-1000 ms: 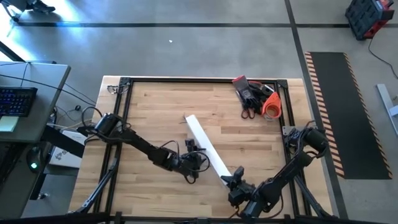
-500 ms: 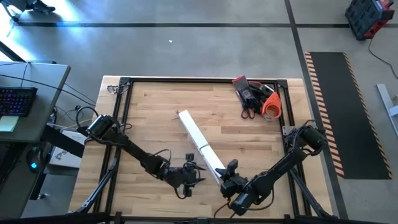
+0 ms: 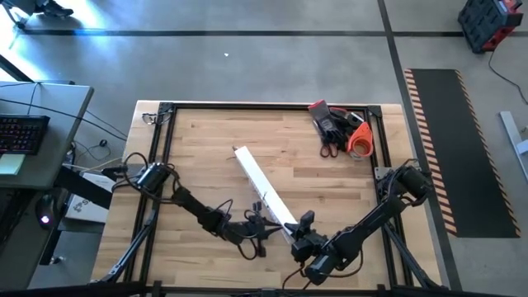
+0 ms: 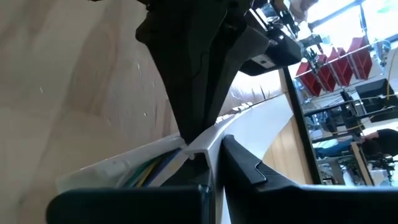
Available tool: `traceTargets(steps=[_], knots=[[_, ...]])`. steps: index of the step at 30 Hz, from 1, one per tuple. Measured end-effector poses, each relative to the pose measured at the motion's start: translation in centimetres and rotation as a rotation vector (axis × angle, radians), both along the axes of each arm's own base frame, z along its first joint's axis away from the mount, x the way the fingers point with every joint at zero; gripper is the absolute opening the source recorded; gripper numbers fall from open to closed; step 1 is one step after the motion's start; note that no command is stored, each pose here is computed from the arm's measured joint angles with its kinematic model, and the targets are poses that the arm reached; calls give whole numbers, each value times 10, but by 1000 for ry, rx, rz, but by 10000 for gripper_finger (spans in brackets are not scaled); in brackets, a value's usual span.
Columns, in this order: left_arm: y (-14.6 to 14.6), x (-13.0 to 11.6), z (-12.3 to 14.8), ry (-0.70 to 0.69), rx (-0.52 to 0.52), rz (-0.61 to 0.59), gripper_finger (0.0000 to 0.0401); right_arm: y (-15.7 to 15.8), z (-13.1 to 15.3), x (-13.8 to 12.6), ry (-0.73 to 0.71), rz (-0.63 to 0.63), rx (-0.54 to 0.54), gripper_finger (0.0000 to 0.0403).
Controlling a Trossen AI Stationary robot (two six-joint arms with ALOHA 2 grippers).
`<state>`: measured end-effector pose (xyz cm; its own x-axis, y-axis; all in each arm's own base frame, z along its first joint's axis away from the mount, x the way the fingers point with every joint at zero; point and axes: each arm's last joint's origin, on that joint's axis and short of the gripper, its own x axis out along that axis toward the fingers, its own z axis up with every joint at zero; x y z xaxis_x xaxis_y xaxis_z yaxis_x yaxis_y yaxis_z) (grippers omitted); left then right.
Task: Ziptie cables
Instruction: Close the white cable duct
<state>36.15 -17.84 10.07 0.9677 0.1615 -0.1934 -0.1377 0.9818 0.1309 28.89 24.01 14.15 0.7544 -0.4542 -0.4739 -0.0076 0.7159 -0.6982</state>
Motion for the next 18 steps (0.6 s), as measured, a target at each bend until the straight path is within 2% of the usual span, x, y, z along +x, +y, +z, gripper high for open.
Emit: traceTargets(steps=[10, 18], knots=[[11, 13, -31, 22, -174, 58, 0, 2, -1, 2, -6, 17, 21, 0], [11, 13, -46, 46, -248, 44, 0, 7, 19, 11, 67, 57, -70, 0]])
